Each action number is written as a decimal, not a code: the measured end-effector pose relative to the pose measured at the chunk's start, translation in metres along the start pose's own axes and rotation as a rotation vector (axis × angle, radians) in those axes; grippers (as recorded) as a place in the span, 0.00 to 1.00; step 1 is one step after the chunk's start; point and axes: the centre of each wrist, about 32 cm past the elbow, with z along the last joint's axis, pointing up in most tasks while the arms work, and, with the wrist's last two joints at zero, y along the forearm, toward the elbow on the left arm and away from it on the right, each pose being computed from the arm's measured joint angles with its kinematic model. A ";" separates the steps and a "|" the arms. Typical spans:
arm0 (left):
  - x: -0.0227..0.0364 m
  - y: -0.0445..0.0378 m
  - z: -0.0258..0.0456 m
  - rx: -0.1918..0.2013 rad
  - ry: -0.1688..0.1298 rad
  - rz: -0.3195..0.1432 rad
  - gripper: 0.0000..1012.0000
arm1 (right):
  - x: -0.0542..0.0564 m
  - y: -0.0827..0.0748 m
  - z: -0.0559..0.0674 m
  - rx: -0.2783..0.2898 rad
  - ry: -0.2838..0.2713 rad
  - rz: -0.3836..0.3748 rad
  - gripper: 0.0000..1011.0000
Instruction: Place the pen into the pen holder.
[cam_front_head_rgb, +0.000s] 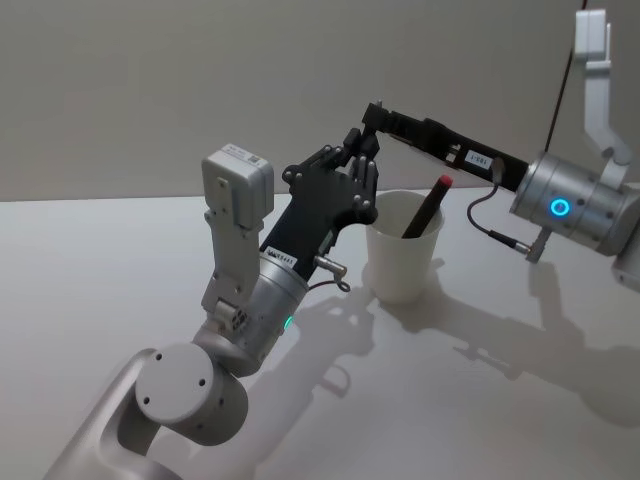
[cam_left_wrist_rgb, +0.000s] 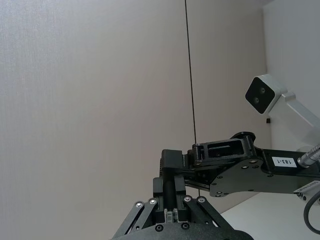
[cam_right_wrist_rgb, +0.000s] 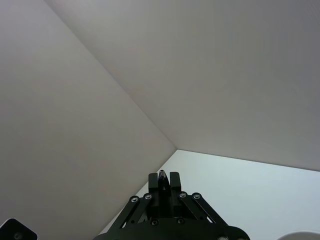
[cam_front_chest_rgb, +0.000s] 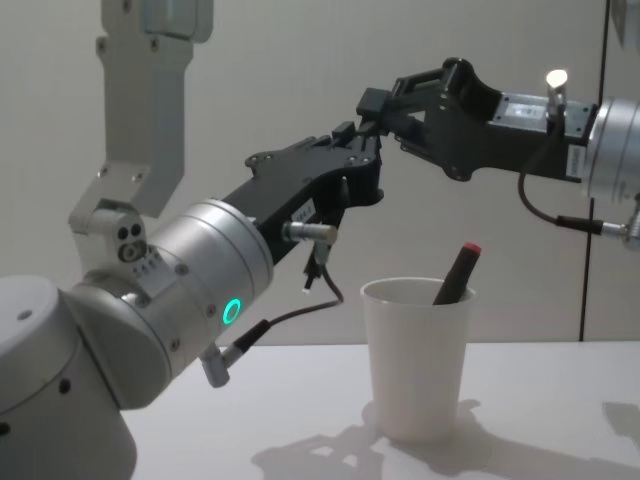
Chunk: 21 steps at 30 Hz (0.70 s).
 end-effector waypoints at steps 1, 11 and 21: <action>0.0000 0.0000 0.0000 0.000 0.000 0.000 0.13 | 0.000 0.000 0.000 0.000 0.000 0.000 0.12; 0.0000 0.0000 0.0000 0.000 0.000 0.000 0.13 | 0.000 0.000 0.000 0.000 0.000 0.000 0.12; 0.0002 0.0000 0.0000 0.001 0.001 0.002 0.37 | 0.000 0.000 0.000 0.000 0.000 0.001 0.12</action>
